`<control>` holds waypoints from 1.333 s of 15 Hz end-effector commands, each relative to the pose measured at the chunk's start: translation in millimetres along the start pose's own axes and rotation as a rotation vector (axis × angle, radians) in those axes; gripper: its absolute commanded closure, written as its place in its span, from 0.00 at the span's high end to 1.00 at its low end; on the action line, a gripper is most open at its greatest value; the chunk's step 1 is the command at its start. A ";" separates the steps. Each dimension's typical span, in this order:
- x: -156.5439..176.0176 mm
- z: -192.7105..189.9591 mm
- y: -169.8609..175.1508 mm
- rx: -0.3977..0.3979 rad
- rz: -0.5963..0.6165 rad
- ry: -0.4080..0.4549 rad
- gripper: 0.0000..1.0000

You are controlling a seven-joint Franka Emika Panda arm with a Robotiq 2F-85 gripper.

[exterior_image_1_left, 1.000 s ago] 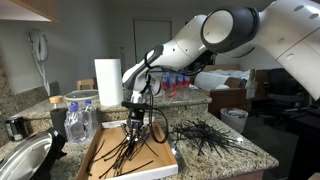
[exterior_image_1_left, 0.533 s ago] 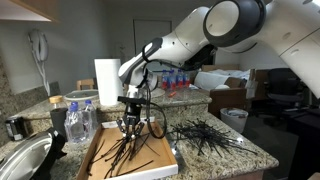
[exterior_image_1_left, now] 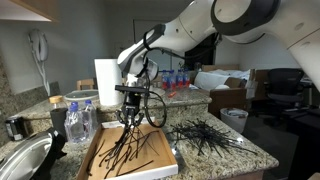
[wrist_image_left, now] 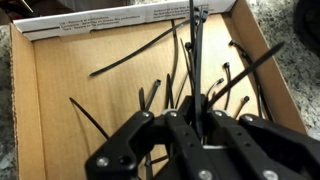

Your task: Pick up some of the black cables from the box and put them on the counter

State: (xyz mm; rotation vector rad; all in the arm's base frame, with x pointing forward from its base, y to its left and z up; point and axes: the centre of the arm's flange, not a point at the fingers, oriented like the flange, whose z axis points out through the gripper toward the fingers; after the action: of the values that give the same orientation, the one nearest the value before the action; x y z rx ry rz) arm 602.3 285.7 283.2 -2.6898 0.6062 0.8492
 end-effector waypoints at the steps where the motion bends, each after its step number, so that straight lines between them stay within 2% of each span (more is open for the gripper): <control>1: -30.2 -10.4 11.9 -0.011 0.053 0.012 0.02; 5: -44.8 -21.8 11.0 -0.019 0.091 0.035 0.02; 14: -81.2 -38.4 2.6 -0.101 0.233 0.149 0.02; 20: -89.6 -71.5 39.0 -0.037 0.275 0.176 0.02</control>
State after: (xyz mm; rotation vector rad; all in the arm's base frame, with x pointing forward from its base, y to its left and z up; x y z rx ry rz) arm 571.4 283.2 373.7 -2.8021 0.9564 0.7116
